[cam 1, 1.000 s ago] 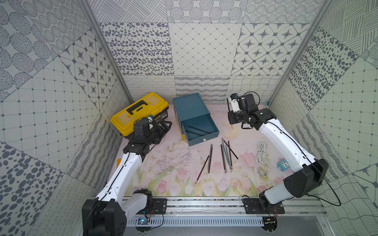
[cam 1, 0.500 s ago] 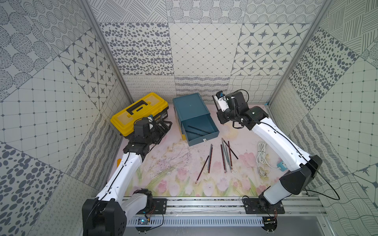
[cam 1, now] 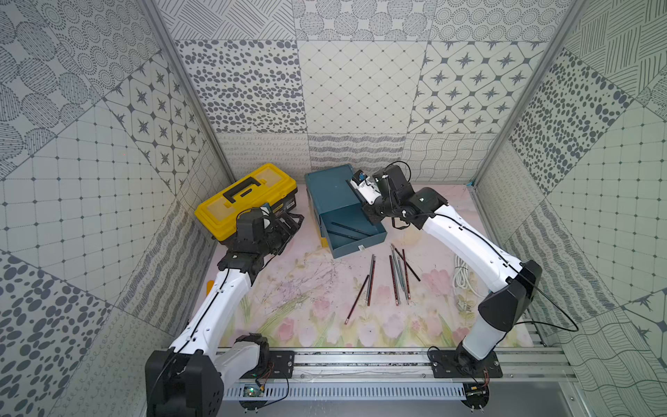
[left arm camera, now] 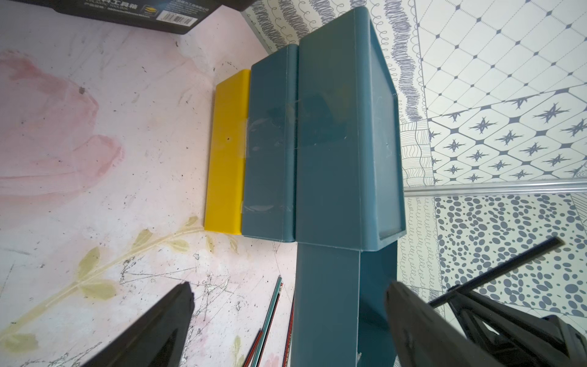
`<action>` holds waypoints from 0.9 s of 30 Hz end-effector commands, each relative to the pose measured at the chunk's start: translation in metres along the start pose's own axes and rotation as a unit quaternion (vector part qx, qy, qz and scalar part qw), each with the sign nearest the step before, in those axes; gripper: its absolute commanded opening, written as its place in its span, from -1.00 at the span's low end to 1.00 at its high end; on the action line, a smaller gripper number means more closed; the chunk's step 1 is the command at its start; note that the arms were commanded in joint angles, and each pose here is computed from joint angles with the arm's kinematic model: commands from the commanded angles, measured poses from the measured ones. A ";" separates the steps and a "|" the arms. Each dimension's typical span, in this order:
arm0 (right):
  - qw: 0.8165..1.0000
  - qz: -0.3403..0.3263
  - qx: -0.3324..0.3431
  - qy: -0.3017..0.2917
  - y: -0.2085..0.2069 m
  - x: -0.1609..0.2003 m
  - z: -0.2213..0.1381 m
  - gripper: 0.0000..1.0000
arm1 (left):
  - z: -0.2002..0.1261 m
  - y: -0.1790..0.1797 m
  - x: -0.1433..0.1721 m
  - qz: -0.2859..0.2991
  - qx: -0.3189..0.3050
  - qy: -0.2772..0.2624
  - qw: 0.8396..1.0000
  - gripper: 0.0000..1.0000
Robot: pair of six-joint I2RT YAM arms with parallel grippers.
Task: Please place the pencils in the drawer according to their color
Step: Place the pencil in the drawer.
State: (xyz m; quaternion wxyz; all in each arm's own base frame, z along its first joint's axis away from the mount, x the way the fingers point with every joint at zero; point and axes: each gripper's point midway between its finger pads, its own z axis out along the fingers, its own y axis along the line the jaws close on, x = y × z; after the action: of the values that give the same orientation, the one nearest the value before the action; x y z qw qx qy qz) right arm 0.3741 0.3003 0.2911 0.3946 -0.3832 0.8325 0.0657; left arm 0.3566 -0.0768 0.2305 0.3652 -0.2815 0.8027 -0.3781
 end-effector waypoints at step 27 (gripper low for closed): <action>0.990 -0.079 -0.093 0.066 0.043 0.025 0.036 -0.58 | -0.003 -0.005 -0.003 0.011 0.012 -0.004 1.000 0.99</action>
State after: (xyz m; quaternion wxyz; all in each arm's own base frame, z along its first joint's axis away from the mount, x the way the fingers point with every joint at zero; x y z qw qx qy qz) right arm 0.3544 0.3231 0.2295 0.2897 -0.4821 0.8224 0.0860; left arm 0.3555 -0.0768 0.2278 0.3627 -0.2830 0.8038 -0.3773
